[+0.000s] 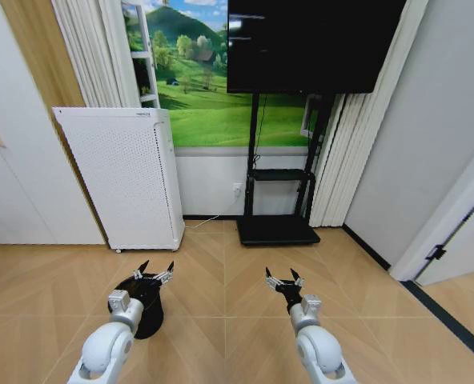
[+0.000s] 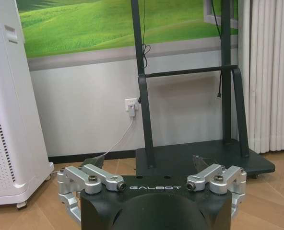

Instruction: Pick up the trash bin and place the garbage on the floor into it.

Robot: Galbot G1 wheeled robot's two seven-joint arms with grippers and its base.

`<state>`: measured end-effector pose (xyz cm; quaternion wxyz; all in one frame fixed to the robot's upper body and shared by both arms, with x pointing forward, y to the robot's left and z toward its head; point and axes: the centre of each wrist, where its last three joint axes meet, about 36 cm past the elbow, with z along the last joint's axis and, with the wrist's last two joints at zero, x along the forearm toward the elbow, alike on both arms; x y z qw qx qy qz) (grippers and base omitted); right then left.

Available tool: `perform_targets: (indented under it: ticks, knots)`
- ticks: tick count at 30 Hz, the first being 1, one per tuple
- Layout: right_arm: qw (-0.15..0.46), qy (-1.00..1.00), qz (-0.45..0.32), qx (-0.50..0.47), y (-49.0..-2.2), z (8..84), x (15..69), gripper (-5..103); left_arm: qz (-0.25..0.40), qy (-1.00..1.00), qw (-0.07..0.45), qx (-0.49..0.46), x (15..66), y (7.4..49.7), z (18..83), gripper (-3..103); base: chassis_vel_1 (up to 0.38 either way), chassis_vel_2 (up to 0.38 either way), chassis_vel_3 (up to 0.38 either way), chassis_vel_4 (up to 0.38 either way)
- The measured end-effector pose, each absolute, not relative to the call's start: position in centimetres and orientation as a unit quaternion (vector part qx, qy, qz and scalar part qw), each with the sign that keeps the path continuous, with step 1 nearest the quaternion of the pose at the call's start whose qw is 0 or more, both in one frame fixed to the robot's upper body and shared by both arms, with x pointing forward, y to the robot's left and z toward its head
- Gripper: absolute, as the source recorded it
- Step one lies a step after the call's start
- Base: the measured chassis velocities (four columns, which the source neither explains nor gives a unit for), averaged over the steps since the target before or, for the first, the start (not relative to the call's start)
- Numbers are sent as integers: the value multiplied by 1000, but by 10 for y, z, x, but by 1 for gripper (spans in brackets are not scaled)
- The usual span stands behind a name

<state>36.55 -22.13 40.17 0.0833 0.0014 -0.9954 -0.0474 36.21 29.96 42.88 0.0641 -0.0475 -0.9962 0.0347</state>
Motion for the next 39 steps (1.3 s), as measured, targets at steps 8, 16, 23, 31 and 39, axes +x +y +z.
perform_targets:
  ticks: [8,16,23,31,39]
  knots:
    - [85,-995,-47,-2,-223,401,365,100,40,-997,61,-36,364,305,432,100,0,0,0,0]
    - [86,-995,-44,-4,-224,399,366,100,44,-997,59,-35,371,304,434,100,0,0,0,0]
    - [85,-995,-44,-7,-226,399,365,100,47,-996,60,-35,373,303,433,100,0,0,0,0]
    - [83,-996,-45,-6,-225,401,364,100,50,-996,60,-37,374,305,435,100,0,0,0,0]
    - [82,-996,-44,-7,-227,404,361,100,54,-996,59,-38,375,306,436,100,0,0,0,0]
